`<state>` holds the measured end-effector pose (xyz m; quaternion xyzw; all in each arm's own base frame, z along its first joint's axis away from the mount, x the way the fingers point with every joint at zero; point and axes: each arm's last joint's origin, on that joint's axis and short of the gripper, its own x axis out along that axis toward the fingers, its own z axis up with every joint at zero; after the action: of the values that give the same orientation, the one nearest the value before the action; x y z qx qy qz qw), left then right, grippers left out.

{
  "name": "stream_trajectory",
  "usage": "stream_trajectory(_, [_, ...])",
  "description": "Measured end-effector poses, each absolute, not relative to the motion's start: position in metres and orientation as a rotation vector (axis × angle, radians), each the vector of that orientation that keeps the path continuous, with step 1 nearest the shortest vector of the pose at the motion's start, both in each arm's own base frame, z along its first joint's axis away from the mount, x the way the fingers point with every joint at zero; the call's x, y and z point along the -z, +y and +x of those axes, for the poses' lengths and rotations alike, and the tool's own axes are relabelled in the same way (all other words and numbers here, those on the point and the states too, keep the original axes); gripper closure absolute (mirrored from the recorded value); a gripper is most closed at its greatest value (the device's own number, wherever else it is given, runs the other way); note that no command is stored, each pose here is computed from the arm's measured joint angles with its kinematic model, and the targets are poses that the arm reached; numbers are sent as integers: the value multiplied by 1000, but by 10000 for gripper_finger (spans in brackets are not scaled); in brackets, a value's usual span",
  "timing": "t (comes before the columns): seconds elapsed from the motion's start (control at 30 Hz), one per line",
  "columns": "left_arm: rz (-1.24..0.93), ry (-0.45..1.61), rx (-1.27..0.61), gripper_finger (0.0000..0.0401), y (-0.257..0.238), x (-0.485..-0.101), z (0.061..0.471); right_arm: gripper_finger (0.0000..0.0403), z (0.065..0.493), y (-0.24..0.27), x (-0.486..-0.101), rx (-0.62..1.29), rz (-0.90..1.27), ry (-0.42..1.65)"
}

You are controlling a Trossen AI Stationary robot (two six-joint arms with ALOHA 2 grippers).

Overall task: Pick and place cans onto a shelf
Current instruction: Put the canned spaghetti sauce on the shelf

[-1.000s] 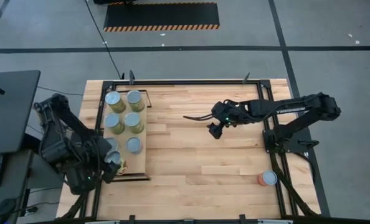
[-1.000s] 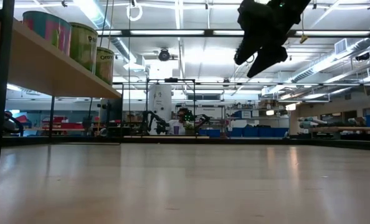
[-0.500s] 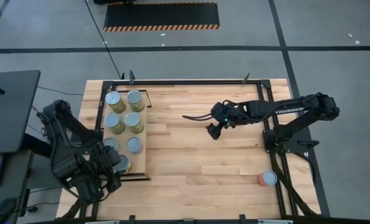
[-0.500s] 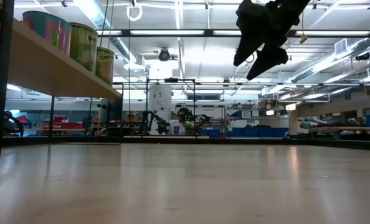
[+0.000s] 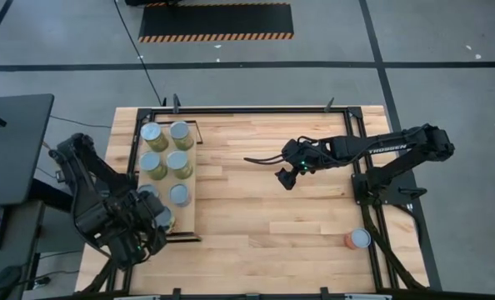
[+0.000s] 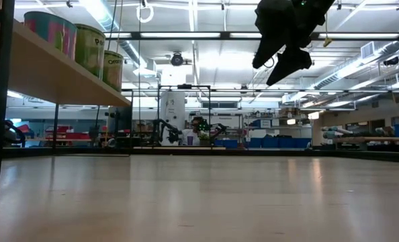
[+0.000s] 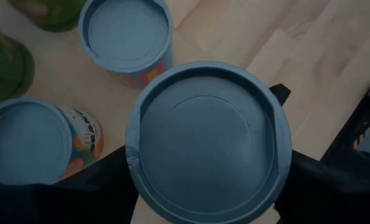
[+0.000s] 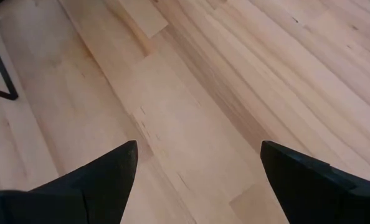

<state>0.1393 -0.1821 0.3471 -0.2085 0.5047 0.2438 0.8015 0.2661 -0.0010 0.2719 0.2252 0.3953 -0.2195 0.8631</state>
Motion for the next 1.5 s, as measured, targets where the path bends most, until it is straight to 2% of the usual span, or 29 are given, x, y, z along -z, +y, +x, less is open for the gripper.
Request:
stream_trajectory(0.53, [-394, 1042, -506, 99, -167, -353, 145, 56, 266, 0, -272, 436, 485, 836])
stream_trajectory(1.0, [-383, 1190, -503, 85, -169, -339, 142, 56, 266, 7, -272, 412, 473, 845])
stream_trajectory(1.5, [-371, 1292, -447, 92, -170, -338, 139, 56, 266, 7, -272, 407, 461, 847])
